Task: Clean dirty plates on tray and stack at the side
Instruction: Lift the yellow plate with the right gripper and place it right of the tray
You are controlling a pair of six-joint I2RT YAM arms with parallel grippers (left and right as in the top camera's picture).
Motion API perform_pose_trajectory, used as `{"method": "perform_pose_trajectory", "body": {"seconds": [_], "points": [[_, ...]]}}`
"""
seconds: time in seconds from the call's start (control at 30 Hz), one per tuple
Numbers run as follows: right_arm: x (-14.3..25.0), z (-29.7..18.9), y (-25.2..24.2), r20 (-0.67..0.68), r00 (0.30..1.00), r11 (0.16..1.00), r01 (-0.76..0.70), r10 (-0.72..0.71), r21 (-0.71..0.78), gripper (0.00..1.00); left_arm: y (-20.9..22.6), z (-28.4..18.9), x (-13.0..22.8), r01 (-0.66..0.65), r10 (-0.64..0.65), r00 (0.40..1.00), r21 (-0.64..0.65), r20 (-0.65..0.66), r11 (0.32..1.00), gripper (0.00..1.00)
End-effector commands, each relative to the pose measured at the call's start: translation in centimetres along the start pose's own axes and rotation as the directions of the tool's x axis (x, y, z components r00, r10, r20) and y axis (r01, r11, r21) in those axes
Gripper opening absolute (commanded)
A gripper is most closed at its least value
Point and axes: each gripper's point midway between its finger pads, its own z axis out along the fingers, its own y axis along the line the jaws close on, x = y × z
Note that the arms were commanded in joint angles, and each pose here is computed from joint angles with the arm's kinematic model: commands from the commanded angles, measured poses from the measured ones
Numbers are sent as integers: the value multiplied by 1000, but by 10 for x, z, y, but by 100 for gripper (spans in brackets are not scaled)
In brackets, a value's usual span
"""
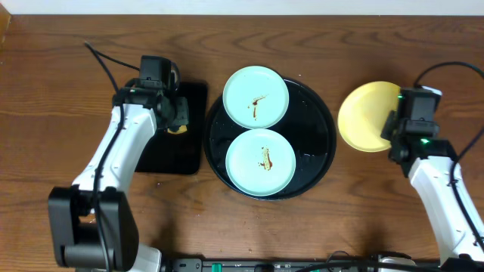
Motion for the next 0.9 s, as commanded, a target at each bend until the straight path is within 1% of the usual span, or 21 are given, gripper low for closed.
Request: {"method": "perform_pose_trajectory", "body": {"seconds": [0.0, 0.17, 0.37, 0.43, 0.47, 0.53, 0.6, 0.63, 0.67, 0.77, 0.83, 0.87], "points": [[8, 10, -12, -66, 994, 996, -83, 82, -17, 1, 10, 22, 9, -48, 45, 997, -44, -66, 998, 8], [27, 27, -31, -149, 983, 994, -98, 104, 43, 1, 16, 39, 16, -38, 32, 993, -53, -112, 998, 8], [42, 43, -31, -212, 973, 995, -82, 94, 63, 1, 17, 42, 17, -37, 30, 993, -54, -117, 998, 8], [46, 46, -31, -225, 970, 995, -76, 89, 66, 3, 17, 42, 17, -37, 30, 993, -55, -118, 998, 8], [47, 47, -31, -229, 969, 995, -75, 88, 67, 9, 17, 42, 17, -37, 30, 993, -55, -118, 998, 8], [48, 48, -30, -233, 969, 995, -73, 87, 67, 29, 17, 42, 17, -37, 30, 993, -55, -118, 998, 7], [48, 48, -30, -233, 969, 995, -74, 87, 62, 43, 18, 42, 19, -37, 30, 992, -55, -122, 998, 8], [48, 48, -29, -234, 968, 995, -75, 87, 59, 48, 18, 43, 20, -37, 30, 992, -55, -125, 998, 8], [48, 48, -29, -235, 968, 996, -75, 87, 57, 51, 18, 44, 22, -38, 30, 991, -55, -128, 998, 8], [46, 45, -20, -236, 968, 996, -90, 89, 6, 55, 19, 46, 27, -39, 30, 990, -56, -141, 998, 8], [41, 40, -4, -229, 971, 991, -94, 70, -95, 55, 19, 48, 30, -39, 30, 989, -56, -146, 998, 8], [37, 37, 8, -218, 975, 981, -85, 46, -173, 54, 19, 49, 31, -38, 30, 989, -53, -146, 998, 8]]}}
